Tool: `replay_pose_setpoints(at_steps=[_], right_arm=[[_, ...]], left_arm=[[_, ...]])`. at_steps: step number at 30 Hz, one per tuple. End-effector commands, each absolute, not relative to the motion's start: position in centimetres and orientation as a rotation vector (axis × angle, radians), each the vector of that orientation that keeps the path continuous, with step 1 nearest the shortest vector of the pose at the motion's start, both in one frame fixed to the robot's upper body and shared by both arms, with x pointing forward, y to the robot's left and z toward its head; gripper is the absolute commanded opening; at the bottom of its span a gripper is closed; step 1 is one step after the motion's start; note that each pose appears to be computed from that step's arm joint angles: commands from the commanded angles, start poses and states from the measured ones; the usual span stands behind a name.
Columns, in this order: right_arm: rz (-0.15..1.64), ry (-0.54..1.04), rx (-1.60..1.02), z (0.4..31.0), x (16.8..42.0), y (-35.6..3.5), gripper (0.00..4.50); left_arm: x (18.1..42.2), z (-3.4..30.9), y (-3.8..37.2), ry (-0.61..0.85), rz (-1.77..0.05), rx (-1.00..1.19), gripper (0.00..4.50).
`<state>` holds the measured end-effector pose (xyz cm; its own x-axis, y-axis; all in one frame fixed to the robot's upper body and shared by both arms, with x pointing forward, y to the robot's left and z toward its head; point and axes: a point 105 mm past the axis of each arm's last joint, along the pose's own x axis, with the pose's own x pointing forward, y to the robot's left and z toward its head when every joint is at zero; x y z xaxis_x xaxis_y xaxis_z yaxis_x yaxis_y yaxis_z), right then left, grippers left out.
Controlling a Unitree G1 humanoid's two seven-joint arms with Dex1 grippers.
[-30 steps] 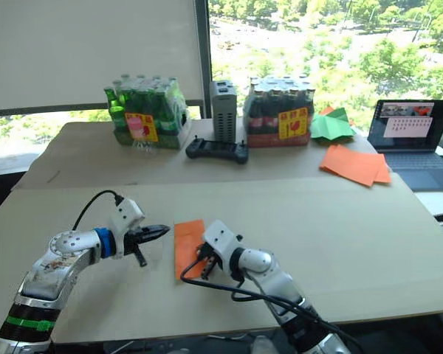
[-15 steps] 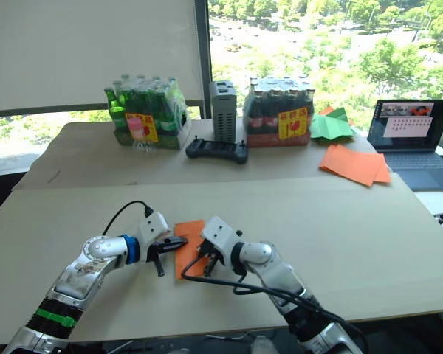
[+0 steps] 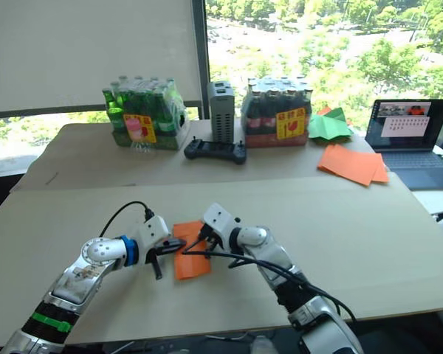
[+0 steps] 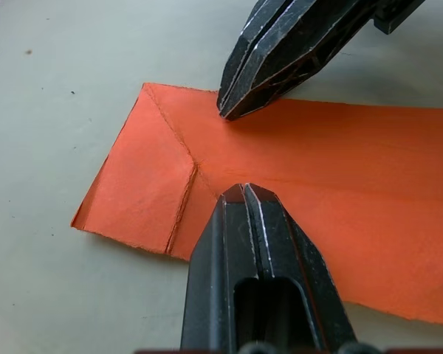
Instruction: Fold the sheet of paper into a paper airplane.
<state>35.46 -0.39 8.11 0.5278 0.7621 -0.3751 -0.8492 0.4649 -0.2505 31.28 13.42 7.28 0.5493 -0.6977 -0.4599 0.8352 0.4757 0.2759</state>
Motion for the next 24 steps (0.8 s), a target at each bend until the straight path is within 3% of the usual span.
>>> replay_pose_setpoints(at_steps=[1, 16, 24], right_arm=[[0.962, 0.265, -0.445, 7.2, 36.4, -1.2, 0.02], [0.97, 0.24, -0.444, 7.7, 38.4, 0.2, 0.02], [1.038, 0.288, -0.434, 6.0, 36.5, -0.4, 0.02]], left_arm=[[30.1, 4.7, 13.7, 0.416, -0.977, 0.51, 0.0], [30.0, 4.9, 13.9, 0.416, -0.96, 0.515, 0.0], [30.0, 4.9, 14.0, 0.417, -0.954, 0.519, 0.0]])
